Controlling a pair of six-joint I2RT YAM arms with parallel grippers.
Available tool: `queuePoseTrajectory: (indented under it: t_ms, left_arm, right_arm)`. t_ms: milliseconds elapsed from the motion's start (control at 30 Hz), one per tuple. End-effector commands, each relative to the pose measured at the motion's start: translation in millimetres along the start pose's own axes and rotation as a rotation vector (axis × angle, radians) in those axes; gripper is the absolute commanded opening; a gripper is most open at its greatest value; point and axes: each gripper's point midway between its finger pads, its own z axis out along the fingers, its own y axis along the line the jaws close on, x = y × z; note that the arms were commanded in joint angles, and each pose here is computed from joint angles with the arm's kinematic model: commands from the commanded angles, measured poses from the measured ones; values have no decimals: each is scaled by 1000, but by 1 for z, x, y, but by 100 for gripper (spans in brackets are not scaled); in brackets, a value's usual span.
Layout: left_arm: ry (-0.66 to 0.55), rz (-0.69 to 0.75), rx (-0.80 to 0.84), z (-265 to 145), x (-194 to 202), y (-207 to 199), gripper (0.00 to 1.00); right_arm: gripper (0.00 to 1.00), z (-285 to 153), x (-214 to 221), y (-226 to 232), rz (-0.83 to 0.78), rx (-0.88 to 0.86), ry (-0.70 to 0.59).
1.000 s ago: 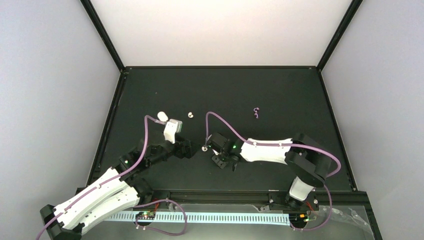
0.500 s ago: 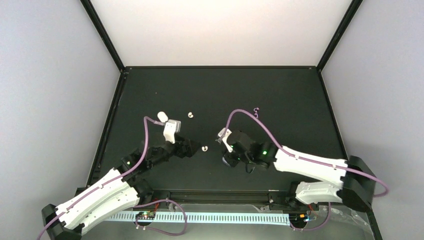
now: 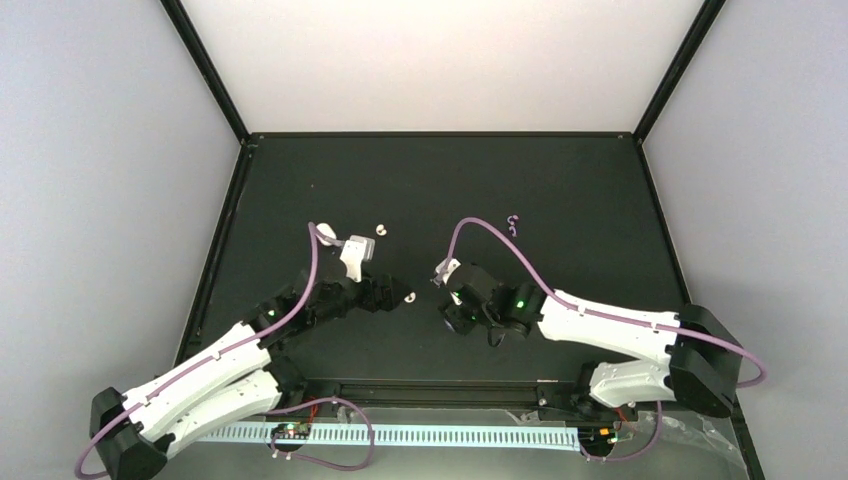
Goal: Insert the wireless bluetooth earbuds into the charging case
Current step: Pick up the charging case at the center of the board.
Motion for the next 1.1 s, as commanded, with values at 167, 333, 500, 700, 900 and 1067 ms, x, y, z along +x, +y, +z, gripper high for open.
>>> queuePoseTrajectory:
  t_ms: [167,333,500,700,900,1067]
  left_arm:
    - [-89,-16,20,-19,-10,0,99]
    - [-82,-21,13,-23,-7,3,99]
    - [-81,-22,10,-25,-3,6,99]
    - [-89,-20,10,-28,-2,8,99]
    - [-82,-25,14,-25,1,8,99]
    - [-82,-24,16,-25,0,7,99]
  right_arm:
    - [70,35,8,1,29,38,88]
    - [73,52,8,-3,15,58,134]
    - [73,67,16,-5,-2,63,183]
    - [73,76,33,-10,5,75,236]
    - [61,79,44,-9,7,62,262]
    - [49,80,51,-8,6,52,281]
